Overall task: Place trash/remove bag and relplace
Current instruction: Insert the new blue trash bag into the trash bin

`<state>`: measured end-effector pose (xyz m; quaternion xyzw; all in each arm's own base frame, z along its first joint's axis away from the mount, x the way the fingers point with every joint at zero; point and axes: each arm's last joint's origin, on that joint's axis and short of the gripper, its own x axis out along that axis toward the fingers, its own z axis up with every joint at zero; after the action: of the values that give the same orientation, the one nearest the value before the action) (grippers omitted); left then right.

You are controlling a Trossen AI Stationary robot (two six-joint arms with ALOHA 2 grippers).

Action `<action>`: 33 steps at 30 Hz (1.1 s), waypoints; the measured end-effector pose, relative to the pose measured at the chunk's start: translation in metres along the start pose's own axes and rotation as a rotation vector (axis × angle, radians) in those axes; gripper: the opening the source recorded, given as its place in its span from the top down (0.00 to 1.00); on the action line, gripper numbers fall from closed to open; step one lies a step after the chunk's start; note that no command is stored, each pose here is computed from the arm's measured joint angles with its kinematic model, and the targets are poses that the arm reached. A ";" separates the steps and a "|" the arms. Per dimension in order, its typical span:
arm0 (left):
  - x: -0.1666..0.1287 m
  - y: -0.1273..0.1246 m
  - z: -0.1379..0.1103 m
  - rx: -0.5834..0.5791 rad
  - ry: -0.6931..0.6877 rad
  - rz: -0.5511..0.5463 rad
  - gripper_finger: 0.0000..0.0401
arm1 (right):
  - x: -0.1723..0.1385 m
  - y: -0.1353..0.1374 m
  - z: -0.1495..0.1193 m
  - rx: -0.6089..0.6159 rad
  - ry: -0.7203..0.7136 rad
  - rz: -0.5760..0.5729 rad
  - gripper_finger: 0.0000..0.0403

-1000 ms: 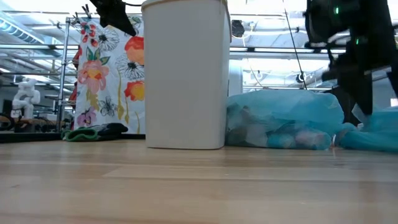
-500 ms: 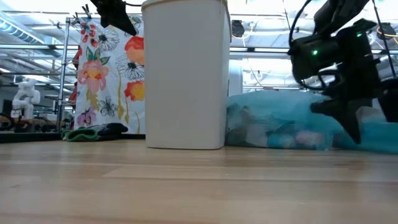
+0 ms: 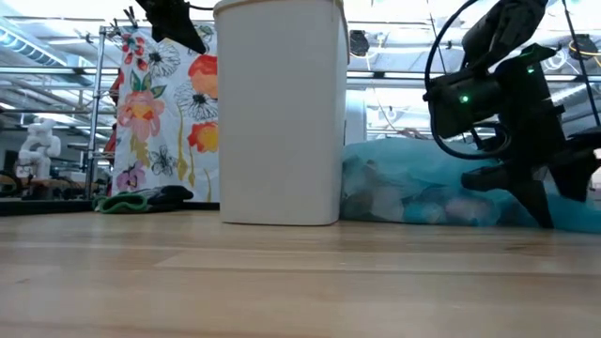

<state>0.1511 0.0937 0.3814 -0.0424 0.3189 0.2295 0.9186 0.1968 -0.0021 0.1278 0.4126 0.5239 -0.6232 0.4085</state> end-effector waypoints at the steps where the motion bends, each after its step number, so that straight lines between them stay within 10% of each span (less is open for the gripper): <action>1: 0.000 0.000 0.000 0.000 0.000 0.000 1.00 | -0.002 -0.001 -0.002 0.001 -0.002 0.017 0.64; 7: 0.000 0.000 0.000 0.000 0.000 0.000 1.00 | -0.024 -0.005 -0.014 -0.038 0.057 0.084 0.97; 20: 0.000 0.000 0.000 0.001 0.000 0.000 1.00 | -0.141 -0.033 -0.052 -0.028 0.042 0.131 1.00; 33: 0.000 0.000 0.000 0.001 -0.001 0.000 1.00 | -0.220 -0.053 -0.063 -0.004 -0.199 0.534 1.00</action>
<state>0.1513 0.0938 0.3815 -0.0418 0.3183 0.2293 0.9189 0.2244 0.0831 0.3448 0.4719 0.3552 -0.5298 0.6086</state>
